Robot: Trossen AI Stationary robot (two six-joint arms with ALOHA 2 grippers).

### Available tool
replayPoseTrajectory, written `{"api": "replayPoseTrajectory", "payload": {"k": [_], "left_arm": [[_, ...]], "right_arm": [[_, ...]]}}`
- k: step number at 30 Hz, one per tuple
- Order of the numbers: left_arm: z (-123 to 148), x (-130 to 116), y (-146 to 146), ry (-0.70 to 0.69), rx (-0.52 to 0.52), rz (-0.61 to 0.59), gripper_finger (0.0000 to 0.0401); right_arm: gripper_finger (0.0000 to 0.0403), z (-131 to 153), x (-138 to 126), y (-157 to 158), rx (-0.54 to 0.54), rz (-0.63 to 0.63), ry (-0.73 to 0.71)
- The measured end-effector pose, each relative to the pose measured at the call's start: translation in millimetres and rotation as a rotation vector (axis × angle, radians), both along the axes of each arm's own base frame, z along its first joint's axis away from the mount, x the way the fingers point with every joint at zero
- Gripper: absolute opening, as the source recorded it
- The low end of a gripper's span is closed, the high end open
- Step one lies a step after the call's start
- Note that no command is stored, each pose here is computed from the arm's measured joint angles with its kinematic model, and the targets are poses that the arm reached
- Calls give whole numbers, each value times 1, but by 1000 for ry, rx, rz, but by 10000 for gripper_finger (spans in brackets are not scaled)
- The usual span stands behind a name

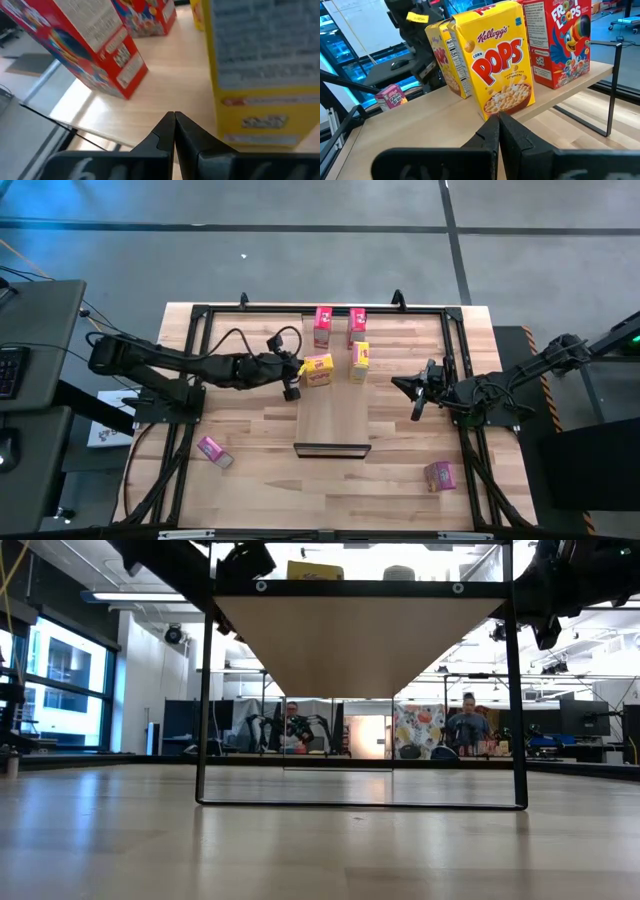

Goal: Stack cereal on shelf
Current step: Put the yellow cereal box on the shelf aligned with the other yellow cereal box

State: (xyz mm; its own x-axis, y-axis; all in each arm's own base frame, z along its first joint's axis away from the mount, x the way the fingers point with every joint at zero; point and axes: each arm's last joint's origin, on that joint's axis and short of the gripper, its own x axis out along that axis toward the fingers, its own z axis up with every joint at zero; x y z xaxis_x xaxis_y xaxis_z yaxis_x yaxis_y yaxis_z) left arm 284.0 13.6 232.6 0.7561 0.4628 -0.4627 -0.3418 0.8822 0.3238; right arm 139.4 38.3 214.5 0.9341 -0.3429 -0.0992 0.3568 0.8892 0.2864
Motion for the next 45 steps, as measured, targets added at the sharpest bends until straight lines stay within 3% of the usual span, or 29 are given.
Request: {"api": "replayPoseTrajectory", "payload": {"k": [28,33,37,45], "left_arm": [[1,-8,-74,-32,-56,-186,0],[9,-15,-87,-64,3,-198,0],[15,-15,-96,-72,94,-309,0],[22,-1,-80,-89,284,-461,0]], "right_arm": [[0,0,0,0,7,-1,-2],[0,0,0,0,7,-1,-3],[0,0,0,0,7,-2,-3],[0,1,0,0,10,-3,-10]]}}
